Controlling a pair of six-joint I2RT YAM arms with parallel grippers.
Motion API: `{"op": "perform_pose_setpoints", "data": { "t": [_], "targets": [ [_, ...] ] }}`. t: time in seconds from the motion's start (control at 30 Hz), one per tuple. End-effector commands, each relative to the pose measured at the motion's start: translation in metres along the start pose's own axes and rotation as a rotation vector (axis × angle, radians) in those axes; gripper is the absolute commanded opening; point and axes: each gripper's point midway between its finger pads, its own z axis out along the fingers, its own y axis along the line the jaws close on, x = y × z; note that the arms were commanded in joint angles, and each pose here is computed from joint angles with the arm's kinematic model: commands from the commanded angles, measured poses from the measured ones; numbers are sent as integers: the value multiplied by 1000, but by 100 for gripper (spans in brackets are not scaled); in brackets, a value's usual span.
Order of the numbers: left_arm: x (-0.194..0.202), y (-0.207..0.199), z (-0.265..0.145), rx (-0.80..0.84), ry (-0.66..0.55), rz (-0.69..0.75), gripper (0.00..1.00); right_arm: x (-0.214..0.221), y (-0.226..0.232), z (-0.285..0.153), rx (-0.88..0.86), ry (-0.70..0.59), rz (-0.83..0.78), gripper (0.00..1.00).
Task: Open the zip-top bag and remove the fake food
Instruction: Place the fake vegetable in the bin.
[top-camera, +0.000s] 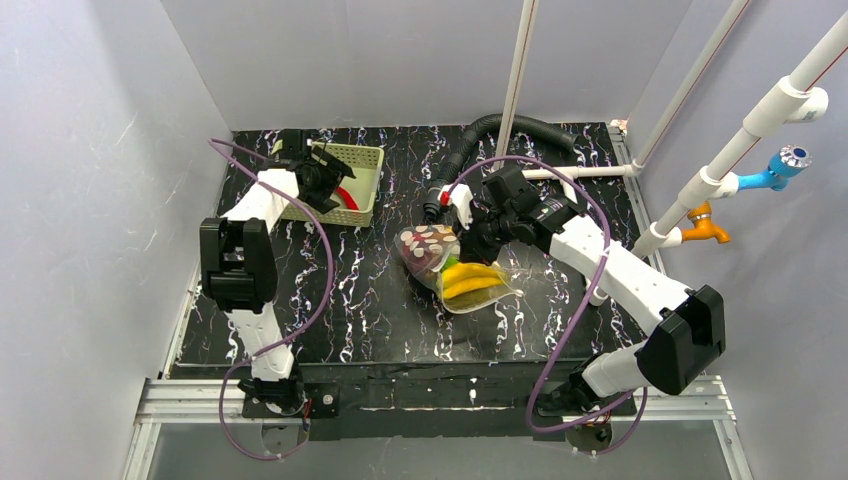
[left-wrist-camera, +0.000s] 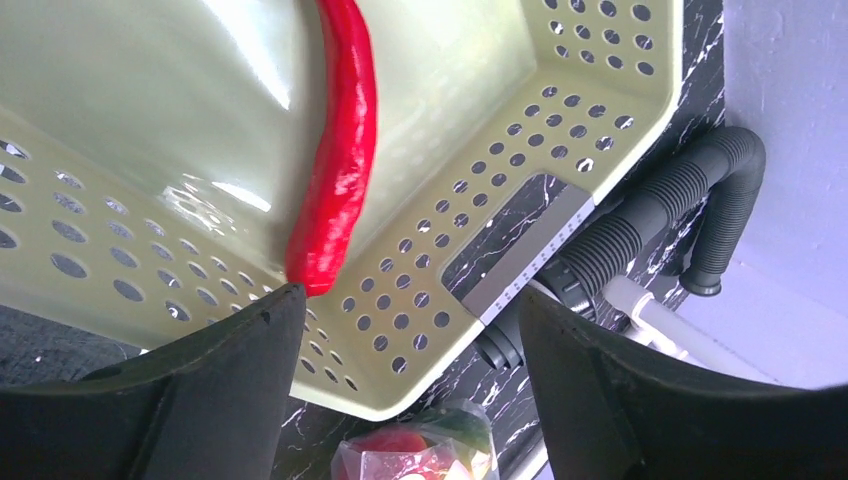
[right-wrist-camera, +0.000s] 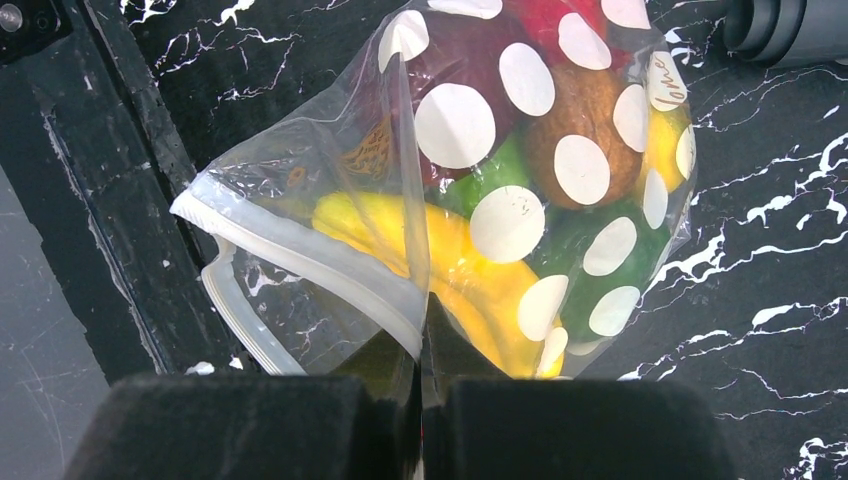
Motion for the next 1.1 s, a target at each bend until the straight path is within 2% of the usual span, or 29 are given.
{"op": "perform_pose_setpoints", "data": {
  "t": [0.0,0.27,0.4,0.6,1.07],
  "targets": [
    [-12,-22,-36,101,-65,59,78,-12,2,-9,2,-61,-22,1],
    [8,-33,-90,361,-108,262,91,-11,2,-11,-5,-67,-21,1],
    [32,-11,-116,447,-117,315,98,-11,2,-12,-6,-74,-21,1],
    [67,22,-137,540,-77,313,98,-11,3,-14,-12,-82,-18,1],
    [128,79,-165,608,22,247,98,-11,5,-14,-25,-83,-18,1]
  ]
}}
